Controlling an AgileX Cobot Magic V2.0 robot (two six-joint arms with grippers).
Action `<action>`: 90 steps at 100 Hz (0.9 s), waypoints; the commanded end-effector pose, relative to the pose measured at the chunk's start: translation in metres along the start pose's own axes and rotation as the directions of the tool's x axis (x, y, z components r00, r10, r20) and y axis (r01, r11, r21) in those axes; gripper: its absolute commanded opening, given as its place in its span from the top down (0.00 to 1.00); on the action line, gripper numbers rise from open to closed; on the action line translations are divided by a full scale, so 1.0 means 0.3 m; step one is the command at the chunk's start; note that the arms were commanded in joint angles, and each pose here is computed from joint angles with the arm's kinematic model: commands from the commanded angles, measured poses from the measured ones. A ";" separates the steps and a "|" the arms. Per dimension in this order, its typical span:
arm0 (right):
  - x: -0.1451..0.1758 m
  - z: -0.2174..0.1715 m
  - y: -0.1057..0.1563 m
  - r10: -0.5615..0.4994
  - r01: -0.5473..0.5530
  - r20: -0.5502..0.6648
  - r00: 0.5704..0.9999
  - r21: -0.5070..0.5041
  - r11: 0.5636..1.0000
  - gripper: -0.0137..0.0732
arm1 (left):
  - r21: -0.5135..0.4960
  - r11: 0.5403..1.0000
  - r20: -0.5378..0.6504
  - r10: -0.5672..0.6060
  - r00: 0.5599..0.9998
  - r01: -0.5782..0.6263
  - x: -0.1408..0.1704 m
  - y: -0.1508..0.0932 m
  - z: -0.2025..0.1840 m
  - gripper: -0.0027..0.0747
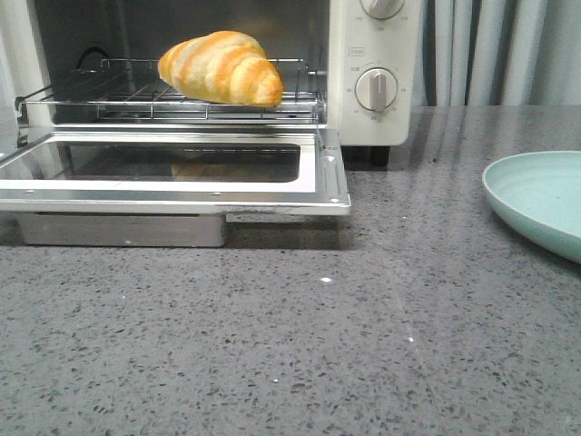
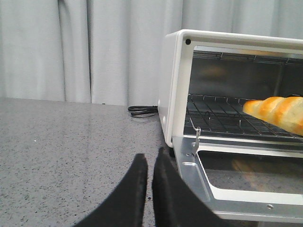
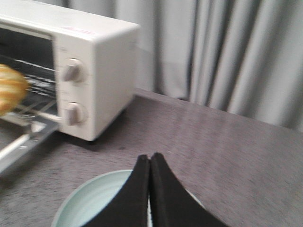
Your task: Put bread in oven
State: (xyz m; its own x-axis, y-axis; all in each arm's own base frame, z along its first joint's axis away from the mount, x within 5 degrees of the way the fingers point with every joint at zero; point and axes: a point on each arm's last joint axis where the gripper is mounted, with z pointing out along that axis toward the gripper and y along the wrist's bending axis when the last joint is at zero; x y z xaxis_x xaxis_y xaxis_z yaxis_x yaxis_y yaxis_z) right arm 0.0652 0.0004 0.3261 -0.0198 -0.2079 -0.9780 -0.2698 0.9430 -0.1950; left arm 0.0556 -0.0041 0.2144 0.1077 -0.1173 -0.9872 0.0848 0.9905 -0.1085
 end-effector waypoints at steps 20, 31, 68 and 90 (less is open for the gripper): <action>-0.032 -0.005 0.090 -0.219 0.256 0.168 0.961 -0.244 0.935 0.91 | 0.016 1.000 0.081 -0.009 0.997 0.008 -0.004 -0.002 -0.008 0.99; -0.002 0.002 0.116 -0.259 0.304 0.183 0.948 -0.285 0.909 0.91 | 0.016 1.000 0.081 -0.009 0.997 0.008 -0.004 -0.002 -0.008 0.99; 0.128 0.054 0.147 -0.110 0.152 0.219 0.970 -0.183 0.971 0.91 | 0.016 1.000 0.081 -0.009 0.997 0.008 -0.004 -0.002 -0.008 0.99; 0.181 0.065 0.115 -0.077 0.083 0.215 0.974 -0.020 0.996 0.91 | 0.016 1.000 0.081 -0.009 0.997 0.008 -0.004 -0.002 -0.008 0.99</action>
State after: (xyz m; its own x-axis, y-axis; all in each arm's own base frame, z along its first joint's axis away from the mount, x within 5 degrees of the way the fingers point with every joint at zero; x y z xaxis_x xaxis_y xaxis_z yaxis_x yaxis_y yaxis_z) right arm 0.0734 0.0292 0.2511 0.1091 -0.2671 -0.9575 -0.3524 0.8903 -0.2885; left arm 0.0556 -0.0041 0.2144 0.1077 -0.1173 -0.9872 0.0848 0.9905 -0.1085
